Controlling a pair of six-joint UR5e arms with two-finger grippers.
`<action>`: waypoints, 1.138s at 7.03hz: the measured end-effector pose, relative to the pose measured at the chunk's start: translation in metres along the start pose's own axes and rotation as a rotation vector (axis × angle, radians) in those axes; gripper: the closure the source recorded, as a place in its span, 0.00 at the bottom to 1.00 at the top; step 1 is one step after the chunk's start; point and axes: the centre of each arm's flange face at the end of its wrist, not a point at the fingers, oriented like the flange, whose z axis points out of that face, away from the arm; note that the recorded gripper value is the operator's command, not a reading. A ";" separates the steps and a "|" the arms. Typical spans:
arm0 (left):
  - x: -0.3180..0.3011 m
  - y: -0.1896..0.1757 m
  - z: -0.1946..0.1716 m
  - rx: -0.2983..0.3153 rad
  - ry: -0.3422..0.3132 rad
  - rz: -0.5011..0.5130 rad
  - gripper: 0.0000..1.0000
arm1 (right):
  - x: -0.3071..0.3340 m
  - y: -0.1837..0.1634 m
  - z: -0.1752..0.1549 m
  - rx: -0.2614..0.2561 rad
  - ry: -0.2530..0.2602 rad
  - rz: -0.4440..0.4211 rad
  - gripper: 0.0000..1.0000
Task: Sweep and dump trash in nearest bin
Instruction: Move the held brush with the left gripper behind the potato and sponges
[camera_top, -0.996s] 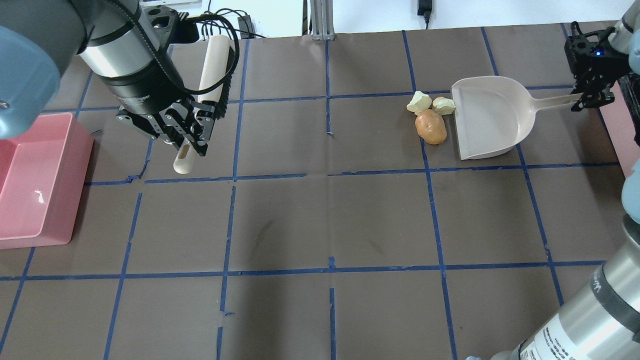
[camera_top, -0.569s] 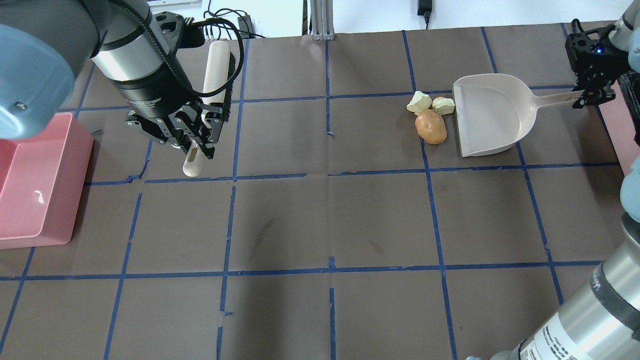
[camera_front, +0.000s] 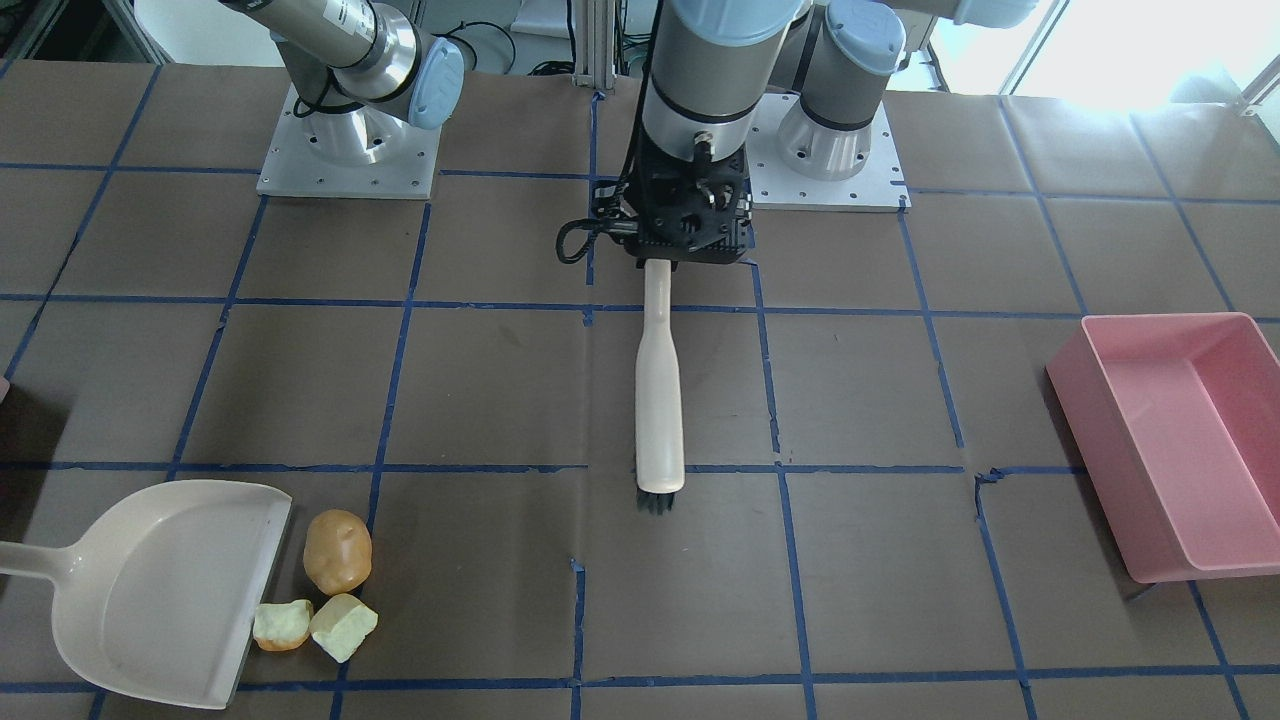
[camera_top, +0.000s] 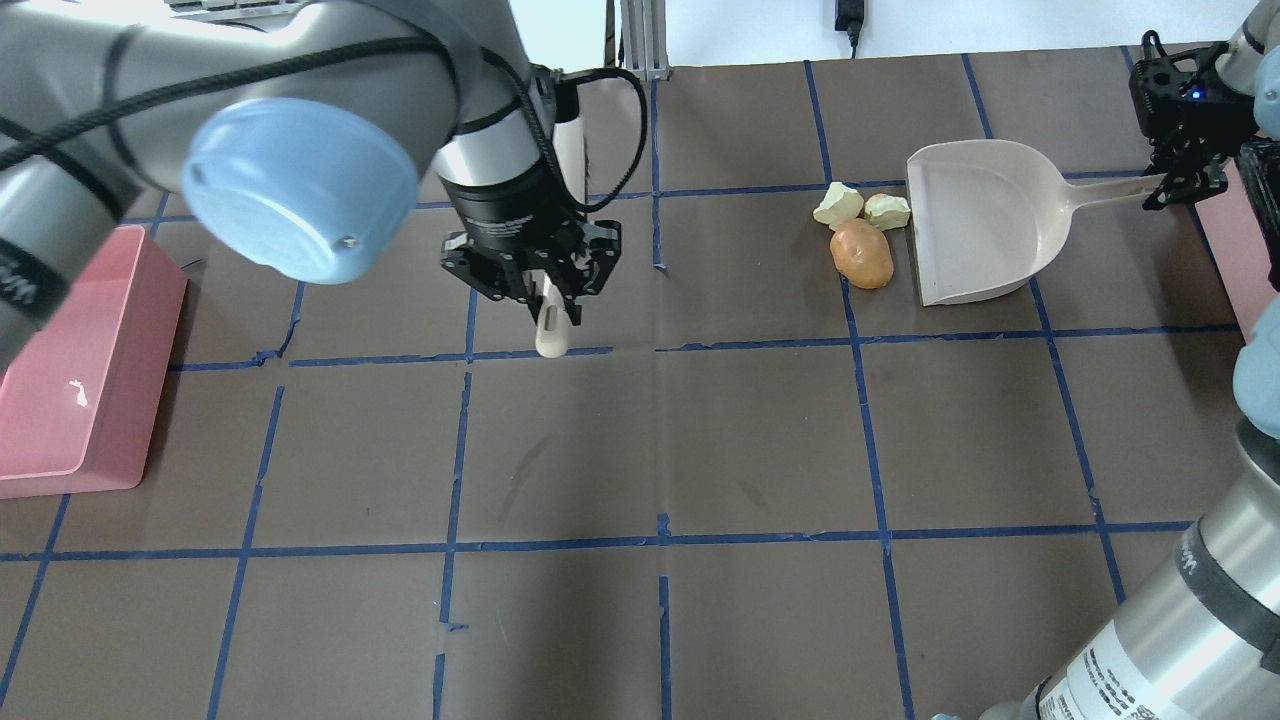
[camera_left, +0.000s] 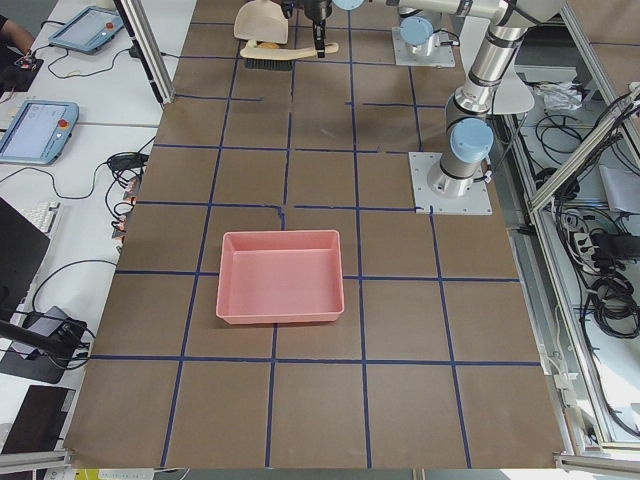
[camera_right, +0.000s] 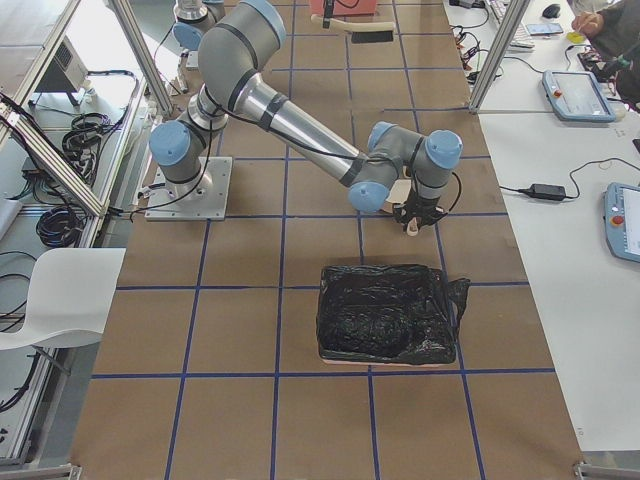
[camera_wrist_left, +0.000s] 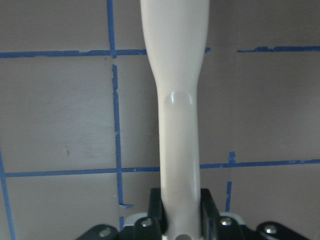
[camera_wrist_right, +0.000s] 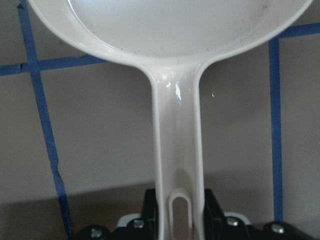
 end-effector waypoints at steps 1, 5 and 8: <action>0.036 -0.012 0.019 -0.003 -0.004 -0.041 1.00 | 0.001 -0.003 0.002 0.002 -0.004 -0.002 0.94; 0.177 -0.094 0.087 0.018 0.031 -0.365 1.00 | 0.002 -0.009 0.008 0.007 -0.012 -0.008 0.94; 0.222 -0.113 0.134 0.029 0.124 -0.568 1.00 | 0.002 -0.009 0.010 0.009 -0.016 -0.008 0.94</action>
